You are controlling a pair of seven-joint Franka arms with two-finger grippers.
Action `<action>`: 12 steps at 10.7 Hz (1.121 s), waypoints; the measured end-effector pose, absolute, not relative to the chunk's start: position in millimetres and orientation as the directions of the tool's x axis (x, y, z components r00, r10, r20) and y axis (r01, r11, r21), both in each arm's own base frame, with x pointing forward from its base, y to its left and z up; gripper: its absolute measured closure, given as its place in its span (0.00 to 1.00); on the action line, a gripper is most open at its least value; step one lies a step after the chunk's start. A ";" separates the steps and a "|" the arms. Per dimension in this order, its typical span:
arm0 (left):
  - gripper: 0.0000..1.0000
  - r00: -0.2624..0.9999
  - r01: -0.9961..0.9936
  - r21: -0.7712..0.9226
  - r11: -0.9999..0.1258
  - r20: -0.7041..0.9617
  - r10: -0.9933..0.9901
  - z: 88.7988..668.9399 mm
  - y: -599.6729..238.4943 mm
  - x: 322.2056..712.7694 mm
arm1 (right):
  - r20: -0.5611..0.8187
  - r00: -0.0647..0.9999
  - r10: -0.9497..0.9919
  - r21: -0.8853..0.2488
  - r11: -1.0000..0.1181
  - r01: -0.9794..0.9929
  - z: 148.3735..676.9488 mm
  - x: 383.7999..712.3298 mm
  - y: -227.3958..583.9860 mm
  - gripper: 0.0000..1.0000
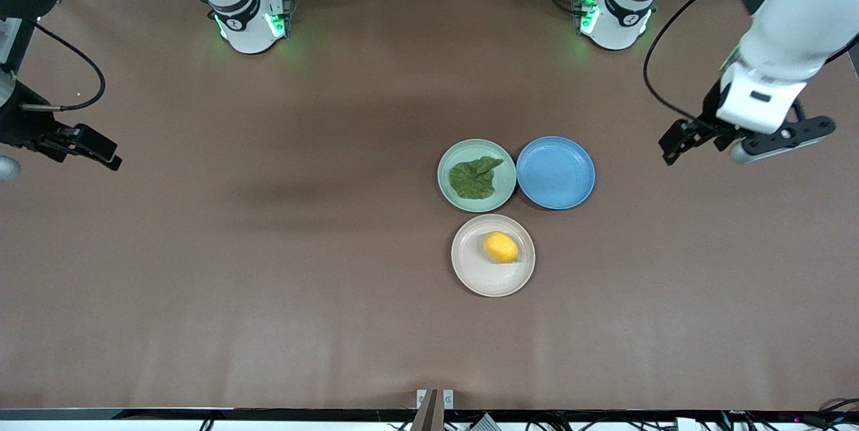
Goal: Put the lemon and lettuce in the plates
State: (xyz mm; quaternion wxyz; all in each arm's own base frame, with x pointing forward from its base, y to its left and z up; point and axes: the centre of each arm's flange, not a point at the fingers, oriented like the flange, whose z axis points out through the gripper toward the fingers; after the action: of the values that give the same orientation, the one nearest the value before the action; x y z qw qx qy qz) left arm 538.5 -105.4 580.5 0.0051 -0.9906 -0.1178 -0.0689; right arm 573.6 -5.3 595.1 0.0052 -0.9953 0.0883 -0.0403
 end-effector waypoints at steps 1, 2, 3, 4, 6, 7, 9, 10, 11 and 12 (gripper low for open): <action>0.00 0.973 0.204 0.005 -0.979 0.112 0.203 600.7 -97.6 536.0 | 0.085 0.980 -0.179 -0.019 -0.984 -0.178 596.2 572.0 -6.9 0.00; 0.00 0.983 0.163 0.010 -0.987 0.083 0.164 618.7 -90.7 531.9 | 0.097 0.979 -0.181 -0.021 -0.984 -0.179 599.4 572.0 -8.0 0.00; 0.00 0.989 0.134 0.014 -0.991 0.064 0.135 630.9 -88.7 528.0 | 0.105 0.978 -0.182 -0.023 -0.983 -0.181 601.9 572.5 -8.7 0.00; 0.00 0.991 0.122 0.018 -0.992 0.057 0.123 639.0 -89.3 525.6 | 0.109 0.977 -0.183 -0.023 -0.983 -0.182 603.5 572.8 -9.5 0.00; 0.00 0.992 0.111 0.020 -0.994 0.061 0.112 645.7 -92.0 525.0 | 0.117 0.976 -0.184 -0.024 -0.983 -0.182 606.4 573.2 -9.7 0.00; 0.00 0.992 0.108 0.020 -0.994 0.060 0.109 646.6 -93.5 524.8 | 0.116 0.976 -0.185 -0.024 -0.983 -0.184 606.5 573.1 -10.8 0.00; 0.00 0.993 0.105 0.019 -0.994 0.057 0.106 645.4 -94.7 525.4 | 0.103 0.977 -0.187 -0.022 -0.982 -0.186 605.2 571.9 -11.7 0.00; 0.00 0.993 0.105 0.019 -0.994 0.056 0.106 644.9 -94.8 525.7 | 0.104 0.977 -0.187 -0.022 -0.982 -0.186 605.9 571.8 -11.7 0.00; 0.00 0.993 0.105 0.020 -0.994 0.057 0.106 645.7 -94.8 525.8 | 0.109 0.977 -0.186 -0.023 -0.983 -0.184 609.7 571.9 -11.2 0.00; 0.00 0.992 0.105 0.021 -0.994 0.062 0.106 648.1 -94.7 525.9 | 0.101 0.978 -0.181 -0.022 -0.983 -0.180 614.2 570.3 -8.9 0.00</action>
State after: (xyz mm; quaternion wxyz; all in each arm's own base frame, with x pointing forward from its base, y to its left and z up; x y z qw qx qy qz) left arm 525.9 -94.7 648.1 -0.0089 -0.9981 -0.0529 -0.0317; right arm 570.3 -8.9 614.2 0.0063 -0.9945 0.0909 -0.0513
